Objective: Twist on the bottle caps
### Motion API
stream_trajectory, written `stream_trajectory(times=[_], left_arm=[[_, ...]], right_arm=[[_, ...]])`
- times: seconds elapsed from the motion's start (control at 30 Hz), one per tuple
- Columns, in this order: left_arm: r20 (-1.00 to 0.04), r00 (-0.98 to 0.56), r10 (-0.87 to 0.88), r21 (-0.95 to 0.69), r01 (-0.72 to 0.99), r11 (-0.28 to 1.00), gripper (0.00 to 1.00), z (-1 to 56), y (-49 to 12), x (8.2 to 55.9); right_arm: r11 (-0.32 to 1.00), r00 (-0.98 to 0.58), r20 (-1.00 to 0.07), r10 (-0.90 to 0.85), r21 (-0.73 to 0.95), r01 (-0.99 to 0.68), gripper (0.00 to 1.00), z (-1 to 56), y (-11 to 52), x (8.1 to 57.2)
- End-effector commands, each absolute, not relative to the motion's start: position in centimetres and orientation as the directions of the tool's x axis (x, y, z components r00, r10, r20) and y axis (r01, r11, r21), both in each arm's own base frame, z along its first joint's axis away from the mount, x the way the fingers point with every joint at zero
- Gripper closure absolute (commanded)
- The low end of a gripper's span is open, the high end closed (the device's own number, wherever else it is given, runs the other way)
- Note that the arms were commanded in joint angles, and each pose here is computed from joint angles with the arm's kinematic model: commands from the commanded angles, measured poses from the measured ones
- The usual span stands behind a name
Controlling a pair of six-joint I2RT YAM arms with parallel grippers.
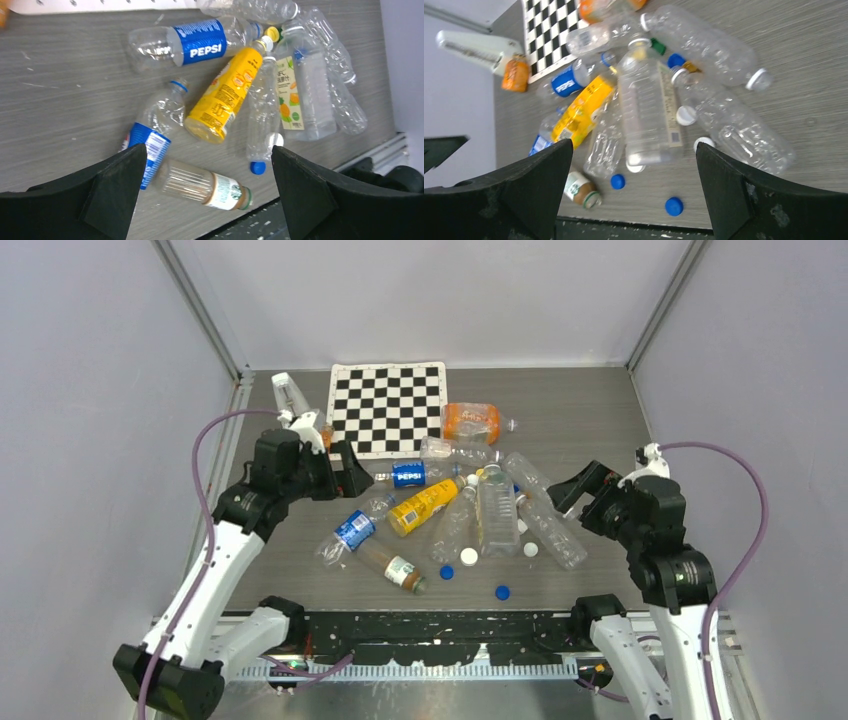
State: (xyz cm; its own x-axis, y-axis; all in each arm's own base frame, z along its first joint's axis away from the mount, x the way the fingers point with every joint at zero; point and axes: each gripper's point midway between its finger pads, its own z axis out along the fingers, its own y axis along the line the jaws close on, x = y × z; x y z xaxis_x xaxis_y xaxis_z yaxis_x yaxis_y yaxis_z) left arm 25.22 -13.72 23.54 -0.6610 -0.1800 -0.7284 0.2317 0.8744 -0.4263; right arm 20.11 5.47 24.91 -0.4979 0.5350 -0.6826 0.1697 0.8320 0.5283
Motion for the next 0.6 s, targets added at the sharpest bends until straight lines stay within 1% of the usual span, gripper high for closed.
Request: stream_trajectory(times=[0.0, 0.1, 0.17, 0.3, 0.4, 0.43, 0.47, 0.57], left_arm=[[-0.644, -0.733, -0.221, -0.55, 0.241, 0.8, 0.01, 24.5, -16.8, 25.6], [-0.633, -0.752, -0.186, -0.541, 0.258, 0.8, 0.01, 24.2, -18.9, 25.8], [-0.638, -0.754, -0.155, -0.524, 0.278, 0.805, 0.01, 24.1, -20.5, 25.8], [-0.638, -0.763, -0.106, -0.506, 0.312, 0.804, 0.02, 23.4, -23.6, 25.4], [-0.635, -0.769, -0.082, -0.494, 0.322, 0.808, 0.01, 22.5, -25.4, 25.2], [-0.626, -0.776, -0.073, -0.493, 0.322, 0.808, 0.01, 22.0, -26.0, 25.1], [-0.621, -0.781, -0.067, -0.496, 0.324, 0.806, 0.01, 21.8, -26.6, 24.9], [-0.606, -0.792, -0.069, -0.503, 0.314, 0.805, 0.01, 21.1, -27.9, 24.5]], right_arm=[[0.763, -0.522, -0.637, 0.566, 0.645, 0.041, 0.0, 26.5, 8.5, 20.3], [0.77, -0.605, -0.568, 0.559, 0.626, 0.123, 0.0, 24.2, 8.7, 20.8], [0.775, -0.629, -0.545, 0.555, 0.614, 0.152, 0.0, 23.4, 8.7, 20.9], [0.823, -0.66, -0.541, 0.522, 0.522, 0.223, 0.0, 21.2, 8.2, 21.2], [0.858, -0.705, -0.535, 0.466, 0.468, 0.211, 0.0, 20.2, 9.7, 21.2], [0.873, -0.703, -0.545, 0.457, 0.428, 0.235, 0.0, 19.5, 9.4, 21.6], [0.884, -0.716, -0.549, 0.432, 0.413, 0.217, 0.0, 19.4, 10.2, 21.4], [0.911, -0.737, -0.55, 0.392, 0.342, 0.23, 0.0, 18.0, 10.8, 22.0]])
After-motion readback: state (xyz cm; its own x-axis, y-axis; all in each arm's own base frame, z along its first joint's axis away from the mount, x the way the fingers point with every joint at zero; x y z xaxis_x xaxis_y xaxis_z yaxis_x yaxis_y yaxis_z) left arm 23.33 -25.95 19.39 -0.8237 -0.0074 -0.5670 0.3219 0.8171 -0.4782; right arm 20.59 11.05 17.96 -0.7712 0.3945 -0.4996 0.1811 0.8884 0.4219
